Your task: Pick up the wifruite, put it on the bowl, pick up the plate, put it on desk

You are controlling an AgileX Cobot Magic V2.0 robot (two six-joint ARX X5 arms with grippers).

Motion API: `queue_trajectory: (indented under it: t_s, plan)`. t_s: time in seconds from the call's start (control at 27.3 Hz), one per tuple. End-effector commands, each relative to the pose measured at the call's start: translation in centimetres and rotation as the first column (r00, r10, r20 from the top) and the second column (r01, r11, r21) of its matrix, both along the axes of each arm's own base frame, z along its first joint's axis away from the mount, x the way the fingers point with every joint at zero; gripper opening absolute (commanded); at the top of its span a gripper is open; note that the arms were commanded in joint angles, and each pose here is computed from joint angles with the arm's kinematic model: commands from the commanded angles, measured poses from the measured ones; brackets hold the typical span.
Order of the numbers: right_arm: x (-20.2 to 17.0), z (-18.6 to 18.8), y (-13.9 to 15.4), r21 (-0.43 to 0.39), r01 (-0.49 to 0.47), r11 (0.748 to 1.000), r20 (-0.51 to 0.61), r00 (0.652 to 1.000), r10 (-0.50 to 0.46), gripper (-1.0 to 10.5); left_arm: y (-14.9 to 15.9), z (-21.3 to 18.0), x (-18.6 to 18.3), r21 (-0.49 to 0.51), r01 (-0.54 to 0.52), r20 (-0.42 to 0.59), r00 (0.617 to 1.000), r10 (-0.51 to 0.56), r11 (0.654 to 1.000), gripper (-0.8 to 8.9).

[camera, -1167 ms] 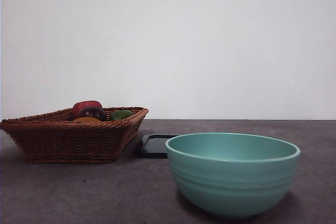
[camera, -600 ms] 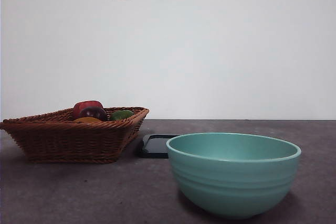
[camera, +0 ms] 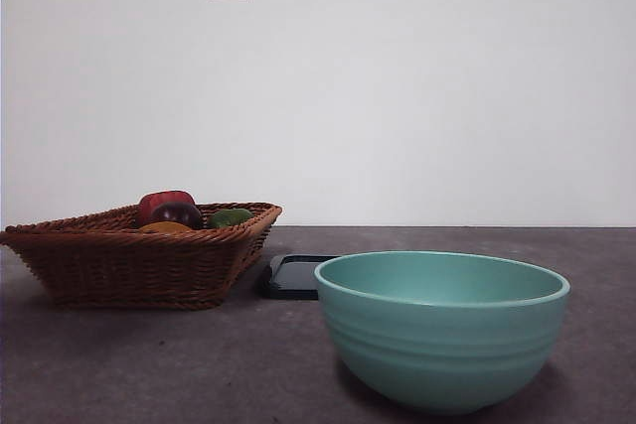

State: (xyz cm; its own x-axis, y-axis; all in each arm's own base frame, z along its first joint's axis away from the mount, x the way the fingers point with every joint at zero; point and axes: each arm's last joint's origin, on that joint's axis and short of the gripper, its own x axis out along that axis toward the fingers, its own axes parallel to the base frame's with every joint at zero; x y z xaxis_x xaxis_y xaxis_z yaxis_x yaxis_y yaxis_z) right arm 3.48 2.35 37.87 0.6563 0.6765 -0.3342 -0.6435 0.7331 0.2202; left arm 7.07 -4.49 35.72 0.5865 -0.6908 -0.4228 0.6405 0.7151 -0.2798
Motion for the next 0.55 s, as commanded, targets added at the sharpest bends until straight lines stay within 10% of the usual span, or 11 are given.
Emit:
queue_trajectory:
  t_s: [0.04, 0.37, 0.55]
  plan:
    - [-0.15, 0.49, 0.01, -0.005, -0.015, 1.000, 0.024, 1.000, 0.015, 0.1, -0.03, 0.66, -0.07, -0.011, 0.010, 0.027, 1.000, -0.010, 1.000, 0.19]
    - [-0.17, 0.44, 0.00, -0.006, -0.016, 1.000, 0.018, 1.000, 0.016, 0.3, -0.02, 0.65, -0.07, -0.014, 0.007, 0.021, 1.000, -0.007, 1.000, 0.48]
    - [-0.17, 0.44, 0.00, -0.006, -0.015, 1.000, 0.018, 1.000, 0.015, 4.2, -0.03, 0.65, -0.07, -0.014, 0.007, 0.022, 1.000, -0.007, 1.000, 4.48]
